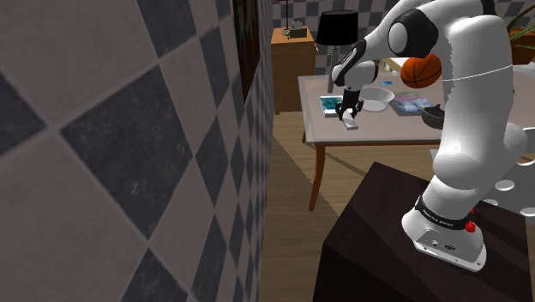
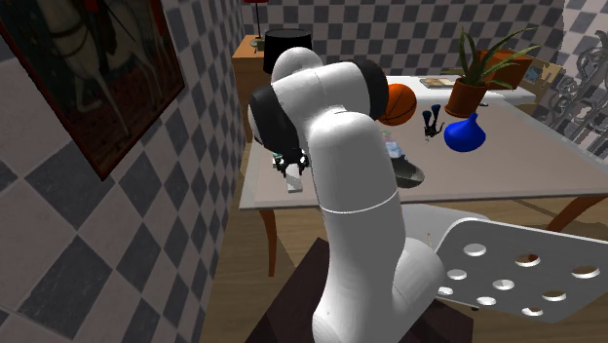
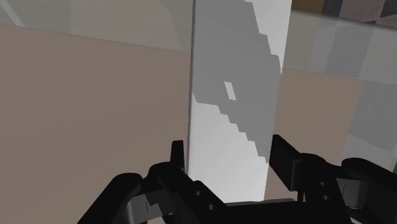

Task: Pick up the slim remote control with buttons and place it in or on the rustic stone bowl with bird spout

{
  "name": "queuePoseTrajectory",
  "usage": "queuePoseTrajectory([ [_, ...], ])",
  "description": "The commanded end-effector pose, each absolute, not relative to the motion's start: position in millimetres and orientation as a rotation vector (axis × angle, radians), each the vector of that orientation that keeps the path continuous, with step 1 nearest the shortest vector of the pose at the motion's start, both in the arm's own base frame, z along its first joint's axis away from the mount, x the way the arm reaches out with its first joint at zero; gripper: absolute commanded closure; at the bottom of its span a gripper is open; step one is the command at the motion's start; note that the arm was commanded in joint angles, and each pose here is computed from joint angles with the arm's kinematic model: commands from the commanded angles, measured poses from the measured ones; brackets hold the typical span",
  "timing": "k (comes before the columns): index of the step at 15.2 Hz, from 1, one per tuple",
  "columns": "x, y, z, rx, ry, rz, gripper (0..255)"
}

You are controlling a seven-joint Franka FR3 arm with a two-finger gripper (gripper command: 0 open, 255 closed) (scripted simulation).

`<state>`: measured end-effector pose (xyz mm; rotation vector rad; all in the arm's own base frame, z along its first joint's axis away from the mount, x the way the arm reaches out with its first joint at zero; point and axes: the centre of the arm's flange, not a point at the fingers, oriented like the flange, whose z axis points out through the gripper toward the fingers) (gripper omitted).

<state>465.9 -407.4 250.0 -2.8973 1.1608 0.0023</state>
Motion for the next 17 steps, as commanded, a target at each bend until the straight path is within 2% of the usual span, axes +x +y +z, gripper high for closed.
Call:
queuePoseTrajectory([
  [1, 465.7, -408.0, 260.5, -2.897, 1.161, 0.002, 255],
  [17, 465.7, -408.0, 345.0, -2.897, 1.161, 0.002, 255],
])
